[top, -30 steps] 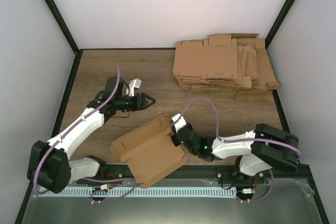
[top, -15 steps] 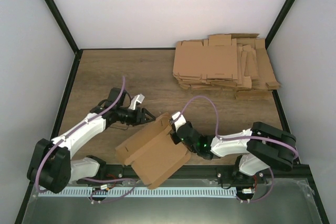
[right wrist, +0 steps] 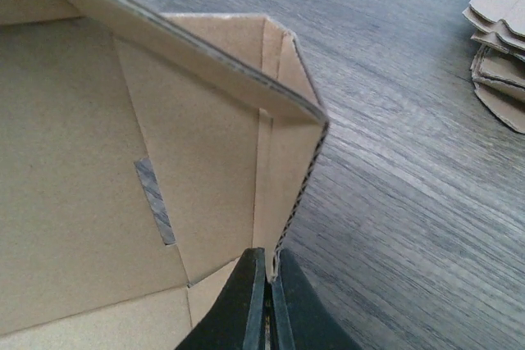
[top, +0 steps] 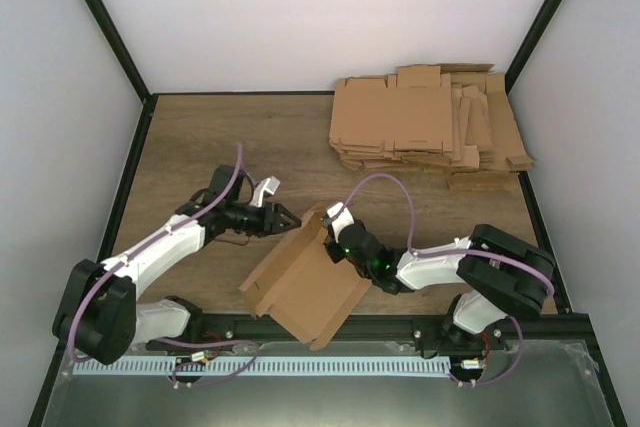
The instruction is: Fold the paper box
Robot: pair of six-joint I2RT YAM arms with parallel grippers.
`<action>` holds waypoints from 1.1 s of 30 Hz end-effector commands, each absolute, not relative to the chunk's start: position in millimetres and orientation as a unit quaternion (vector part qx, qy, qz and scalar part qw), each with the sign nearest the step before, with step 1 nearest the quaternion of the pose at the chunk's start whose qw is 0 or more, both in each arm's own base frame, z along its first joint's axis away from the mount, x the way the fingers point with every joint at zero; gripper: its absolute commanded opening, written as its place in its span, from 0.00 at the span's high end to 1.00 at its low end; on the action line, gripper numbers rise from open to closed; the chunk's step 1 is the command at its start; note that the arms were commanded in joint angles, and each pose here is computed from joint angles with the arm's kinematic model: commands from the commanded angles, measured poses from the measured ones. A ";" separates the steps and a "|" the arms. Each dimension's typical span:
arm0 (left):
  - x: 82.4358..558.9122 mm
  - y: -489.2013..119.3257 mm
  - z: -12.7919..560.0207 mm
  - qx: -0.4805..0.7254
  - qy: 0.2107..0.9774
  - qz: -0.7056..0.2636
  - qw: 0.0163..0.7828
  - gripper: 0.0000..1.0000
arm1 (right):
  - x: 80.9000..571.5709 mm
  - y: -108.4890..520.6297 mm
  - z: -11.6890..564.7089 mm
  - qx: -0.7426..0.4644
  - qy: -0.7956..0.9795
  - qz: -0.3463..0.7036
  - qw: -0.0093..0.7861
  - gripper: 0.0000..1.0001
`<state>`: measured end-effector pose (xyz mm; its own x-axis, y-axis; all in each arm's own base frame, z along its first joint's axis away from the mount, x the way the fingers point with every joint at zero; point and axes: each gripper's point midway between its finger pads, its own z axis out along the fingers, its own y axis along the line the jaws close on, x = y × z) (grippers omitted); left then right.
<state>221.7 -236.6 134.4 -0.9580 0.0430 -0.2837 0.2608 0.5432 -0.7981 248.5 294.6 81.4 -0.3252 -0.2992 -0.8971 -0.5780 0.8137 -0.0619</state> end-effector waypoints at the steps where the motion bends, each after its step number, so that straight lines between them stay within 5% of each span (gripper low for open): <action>1: 223.4 -247.7 133.8 0.094 0.869 -0.471 0.120 0.48 | 253.0 304.2 93.6 -0.277 0.792 0.147 0.524 0.99; 18: 222.0 -257.9 123.3 0.090 0.886 -0.435 0.133 0.57 | 231.6 291.2 76.7 -0.250 0.822 0.147 0.489 0.99; 33: 242.5 -270.3 147.8 0.030 0.861 -0.476 0.180 0.42 | 231.2 288.9 78.1 -0.258 0.816 0.148 0.496 0.99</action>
